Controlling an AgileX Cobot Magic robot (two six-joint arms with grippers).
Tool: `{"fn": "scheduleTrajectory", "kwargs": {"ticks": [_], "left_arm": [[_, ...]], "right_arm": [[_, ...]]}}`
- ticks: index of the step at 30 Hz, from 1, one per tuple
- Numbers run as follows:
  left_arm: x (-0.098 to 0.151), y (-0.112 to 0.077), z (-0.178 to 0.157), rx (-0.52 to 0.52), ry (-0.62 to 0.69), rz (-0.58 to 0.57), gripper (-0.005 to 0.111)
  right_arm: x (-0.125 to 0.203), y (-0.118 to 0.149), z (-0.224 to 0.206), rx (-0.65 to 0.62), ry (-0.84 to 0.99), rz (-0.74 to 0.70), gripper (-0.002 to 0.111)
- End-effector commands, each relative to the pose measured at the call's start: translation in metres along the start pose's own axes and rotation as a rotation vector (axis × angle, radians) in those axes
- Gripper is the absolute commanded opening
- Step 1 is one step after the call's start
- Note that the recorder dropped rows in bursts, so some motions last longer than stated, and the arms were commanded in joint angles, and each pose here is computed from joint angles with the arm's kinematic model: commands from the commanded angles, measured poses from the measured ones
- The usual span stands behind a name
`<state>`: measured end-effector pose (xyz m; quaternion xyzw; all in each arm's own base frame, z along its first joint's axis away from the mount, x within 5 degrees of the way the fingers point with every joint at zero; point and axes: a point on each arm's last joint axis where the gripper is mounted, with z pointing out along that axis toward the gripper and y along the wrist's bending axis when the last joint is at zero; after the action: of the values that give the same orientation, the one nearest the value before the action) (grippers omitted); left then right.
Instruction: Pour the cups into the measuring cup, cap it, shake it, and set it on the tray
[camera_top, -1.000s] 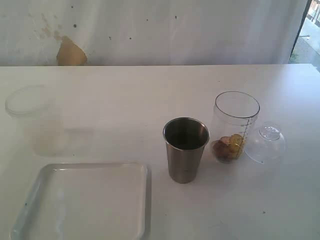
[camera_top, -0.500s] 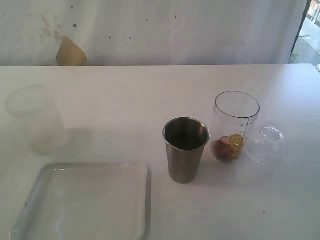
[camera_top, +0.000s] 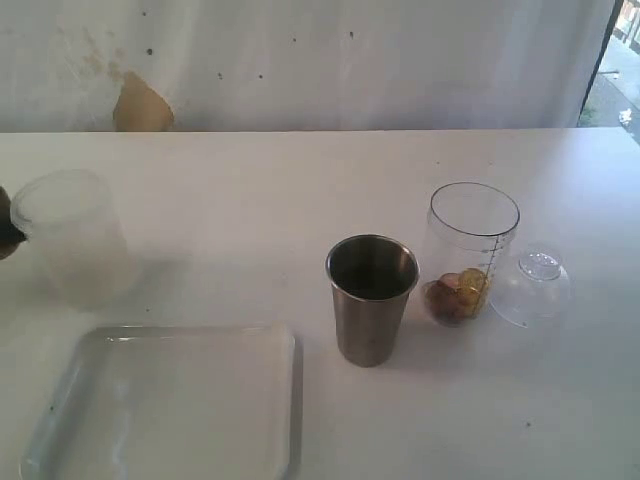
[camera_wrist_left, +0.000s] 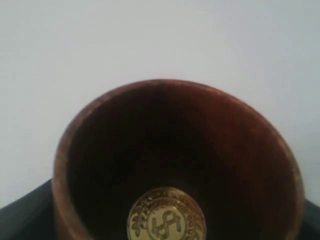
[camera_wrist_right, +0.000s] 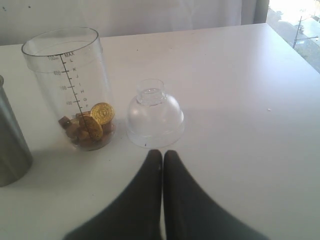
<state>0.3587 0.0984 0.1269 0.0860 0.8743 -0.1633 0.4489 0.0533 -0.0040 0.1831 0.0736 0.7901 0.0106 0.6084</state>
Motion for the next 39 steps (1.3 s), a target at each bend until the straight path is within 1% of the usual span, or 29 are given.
{"fn": "scheduleTrajectory", "kwargs": {"ticks": [1,10,12,14,17,22,27,30,31,33,34,36,37,38,39], "left_arm": [[-0.001,0.008,0.013,0.024,-0.016,-0.001,0.0],[-0.019,0.019,0.028,0.01,-0.048,0.046,0.0],[-0.013,0.018,0.035,0.022,-0.032,0.04,0.0],[-0.003,0.018,0.045,0.02,0.005,0.027,0.0],[0.012,0.014,0.058,0.048,0.041,0.01,0.0],[0.013,0.013,0.063,0.061,0.041,0.013,0.0],[0.015,0.017,0.063,0.011,0.07,0.015,0.0],[0.017,0.017,0.063,0.014,0.083,0.026,0.0],[0.018,0.017,0.064,0.019,0.092,0.035,0.003],[0.02,0.017,0.064,0.019,0.107,0.052,0.013],[0.02,0.018,0.064,0.01,0.113,0.054,0.022],[0.021,0.019,0.064,0.0,0.119,0.055,0.045],[0.021,0.02,0.063,-0.009,0.123,0.054,0.06],[0.023,0.023,0.063,-0.035,0.137,0.056,0.093],[0.023,0.024,0.063,-0.045,0.143,0.056,0.104]], "right_arm": [[0.002,0.0,0.0,0.004,0.001,0.001,0.0],[0.002,0.0,0.0,0.004,0.001,0.001,0.0],[0.002,0.0,0.0,0.004,0.001,0.001,0.0],[0.002,0.0,0.0,0.004,0.001,0.001,0.0],[0.002,0.0,0.0,0.004,0.001,0.001,0.0],[0.002,0.0,0.0,0.004,0.001,0.001,0.0],[0.002,0.0,0.0,0.004,0.001,0.001,0.0],[0.002,0.0,0.0,0.004,0.001,0.001,0.0],[0.002,0.0,0.0,0.004,0.001,0.001,0.0],[0.002,0.0,0.0,0.004,0.001,0.001,0.0],[0.002,0.0,0.0,0.004,0.001,0.001,0.0],[0.002,0.0,0.0,0.004,0.001,0.001,0.0],[0.002,0.0,0.0,0.004,0.001,0.001,0.0],[0.002,0.0,0.0,0.004,0.001,0.001,0.0],[0.002,0.0,0.0,0.004,0.001,0.001,0.0]]}}
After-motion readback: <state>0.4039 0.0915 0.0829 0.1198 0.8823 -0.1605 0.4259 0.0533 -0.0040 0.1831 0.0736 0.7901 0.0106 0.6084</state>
